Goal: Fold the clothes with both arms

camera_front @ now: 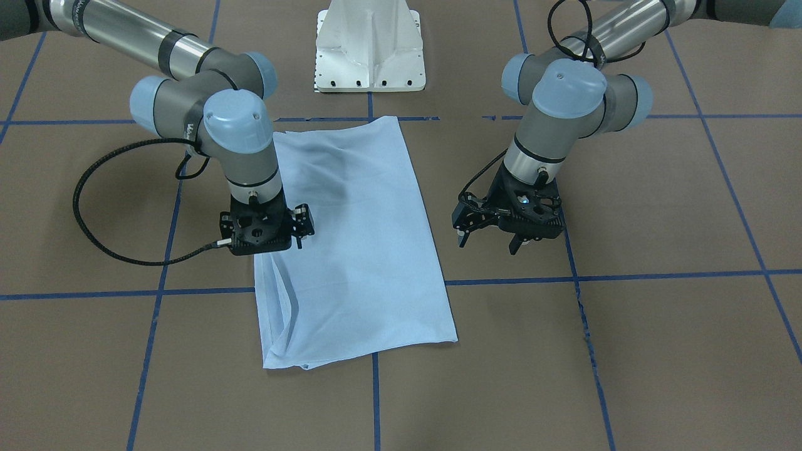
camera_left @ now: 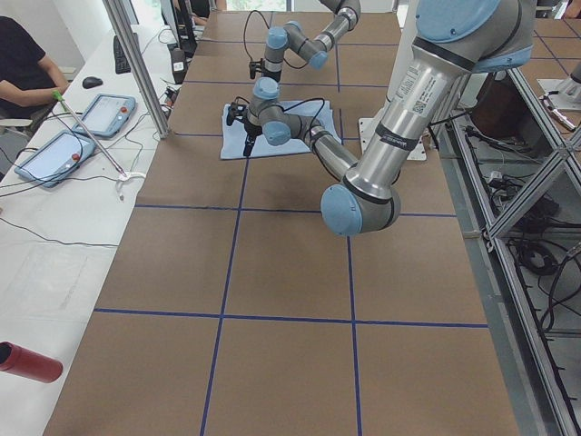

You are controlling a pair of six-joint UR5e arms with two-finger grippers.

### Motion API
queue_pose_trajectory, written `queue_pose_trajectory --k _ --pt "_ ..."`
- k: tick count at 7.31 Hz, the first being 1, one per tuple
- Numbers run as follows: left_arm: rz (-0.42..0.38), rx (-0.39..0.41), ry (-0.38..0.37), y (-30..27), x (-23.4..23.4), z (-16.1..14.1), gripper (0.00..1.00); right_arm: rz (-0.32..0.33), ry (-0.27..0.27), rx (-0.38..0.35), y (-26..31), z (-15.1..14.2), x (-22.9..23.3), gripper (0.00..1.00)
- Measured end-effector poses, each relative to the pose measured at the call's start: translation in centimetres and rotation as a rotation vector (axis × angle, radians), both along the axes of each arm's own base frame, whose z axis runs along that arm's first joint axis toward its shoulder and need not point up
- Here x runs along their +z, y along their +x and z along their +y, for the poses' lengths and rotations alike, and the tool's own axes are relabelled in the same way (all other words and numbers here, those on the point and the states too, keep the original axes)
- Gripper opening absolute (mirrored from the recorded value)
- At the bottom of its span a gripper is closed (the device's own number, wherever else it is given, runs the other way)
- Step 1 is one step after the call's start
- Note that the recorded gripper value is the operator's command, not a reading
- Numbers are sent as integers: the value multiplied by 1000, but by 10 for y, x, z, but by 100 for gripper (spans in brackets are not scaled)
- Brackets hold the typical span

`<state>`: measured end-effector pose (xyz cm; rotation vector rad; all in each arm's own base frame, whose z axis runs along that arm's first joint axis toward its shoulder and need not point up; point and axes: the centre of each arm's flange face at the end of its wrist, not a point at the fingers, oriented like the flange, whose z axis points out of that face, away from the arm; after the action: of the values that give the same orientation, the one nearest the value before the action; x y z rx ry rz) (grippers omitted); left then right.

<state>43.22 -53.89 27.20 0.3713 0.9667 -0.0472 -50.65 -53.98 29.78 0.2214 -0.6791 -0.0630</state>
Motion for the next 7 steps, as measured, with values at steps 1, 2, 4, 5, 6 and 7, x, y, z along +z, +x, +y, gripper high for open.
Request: queue_pose_trajectory --k 1,2,4,5,6,7 --pt "2 -2 2 -1 -2 0 99 27 2 -14 -13 -23 0 100" --pt "5 -4 4 -3 -3 -1 99 45 1 -28 -22 -35 1 100" --pt "10 -5 9 -5 -7 -1 99 68 0 -51 -28 -42 8 100" --pt "13 -6 12 -6 -9 0 99 78 1 -58 -28 -45 12 100" --pt "15 -6 15 -6 -11 0 99 89 2 -69 -26 -49 18 100" --pt "18 -6 17 -6 -13 0 99 98 2 -77 -22 -55 25 100"
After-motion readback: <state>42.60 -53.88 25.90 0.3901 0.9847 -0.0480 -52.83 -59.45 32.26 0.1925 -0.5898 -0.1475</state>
